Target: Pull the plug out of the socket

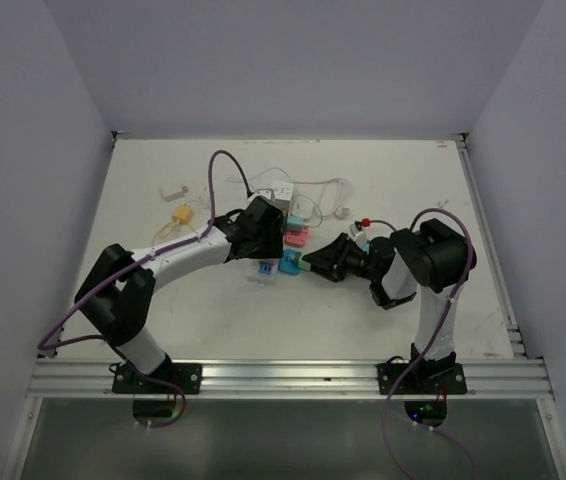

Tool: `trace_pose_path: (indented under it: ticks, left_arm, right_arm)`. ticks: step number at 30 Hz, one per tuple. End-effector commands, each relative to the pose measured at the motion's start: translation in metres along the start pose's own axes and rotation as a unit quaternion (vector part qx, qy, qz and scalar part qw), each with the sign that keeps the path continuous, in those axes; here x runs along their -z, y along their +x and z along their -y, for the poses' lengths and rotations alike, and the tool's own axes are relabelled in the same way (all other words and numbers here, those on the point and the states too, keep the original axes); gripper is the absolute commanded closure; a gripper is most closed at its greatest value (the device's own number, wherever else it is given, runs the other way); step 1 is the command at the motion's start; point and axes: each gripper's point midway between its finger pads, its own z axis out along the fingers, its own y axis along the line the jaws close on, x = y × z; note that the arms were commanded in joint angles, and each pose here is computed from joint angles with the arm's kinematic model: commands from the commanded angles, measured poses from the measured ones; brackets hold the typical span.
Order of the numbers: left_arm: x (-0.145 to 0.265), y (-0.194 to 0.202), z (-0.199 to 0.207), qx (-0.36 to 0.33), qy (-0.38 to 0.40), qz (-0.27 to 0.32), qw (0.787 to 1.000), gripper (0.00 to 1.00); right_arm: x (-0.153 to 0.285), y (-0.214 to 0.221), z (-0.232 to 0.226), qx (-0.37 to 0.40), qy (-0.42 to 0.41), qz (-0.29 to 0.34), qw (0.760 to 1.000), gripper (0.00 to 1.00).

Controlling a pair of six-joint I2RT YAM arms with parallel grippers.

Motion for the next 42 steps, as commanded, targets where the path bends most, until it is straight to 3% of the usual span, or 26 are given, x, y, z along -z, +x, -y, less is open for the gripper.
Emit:
trace_pose_path:
  ticks: [1, 9, 15, 20, 27, 31, 34, 36, 39, 42]
  left_arm:
    - [-0.020, 0.053, -0.079, -0.034, -0.151, -0.087, 0.984, 0.50]
    - [-0.021, 0.052, -0.087, -0.044, -0.173, -0.086, 0.980, 0.50]
    - [-0.017, 0.053, -0.100, -0.068, -0.199, -0.091, 0.973, 0.50]
    - [-0.008, 0.051, -0.103, -0.080, -0.199, -0.089, 0.973, 0.49]
    - [-0.003, 0.046, -0.095, -0.083, -0.174, -0.084, 0.978, 0.46]
    - [0.001, 0.040, -0.087, -0.078, -0.155, -0.077, 0.982, 0.32]
    - [0.003, 0.034, -0.083, -0.074, -0.149, -0.070, 0.984, 0.23]
    - [0.004, 0.030, -0.080, -0.072, -0.147, -0.066, 0.984, 0.19]
    - [0.005, 0.024, -0.075, -0.067, -0.139, -0.059, 0.986, 0.14]
    - [0.009, 0.018, -0.068, -0.063, -0.125, -0.050, 0.989, 0.06]
  right_arm:
    - [0.009, -0.001, -0.007, 0.019, -0.028, 0.001, 0.999, 1.00]
    - [0.023, -0.011, -0.018, 0.021, -0.036, 0.022, 0.999, 1.00]
    - [0.032, -0.023, -0.011, 0.038, 0.004, 0.048, 0.998, 1.00]
    - [0.040, -0.032, 0.011, 0.092, 0.114, 0.052, 0.988, 1.00]
    - [0.078, -0.064, 0.030, 0.159, 0.282, 0.112, 0.940, 0.98]
    - [0.099, -0.074, 0.041, 0.166, 0.349, 0.135, 0.912, 0.86]
    - [0.106, -0.078, 0.043, 0.177, 0.369, 0.141, 0.902, 0.67]
    - [0.107, -0.080, 0.041, 0.182, 0.372, 0.140, 0.899, 0.49]
    - [0.107, -0.082, 0.033, 0.197, 0.370, 0.135, 0.898, 0.32]
    - [0.106, -0.082, 0.025, 0.216, 0.367, 0.128, 0.896, 0.23]
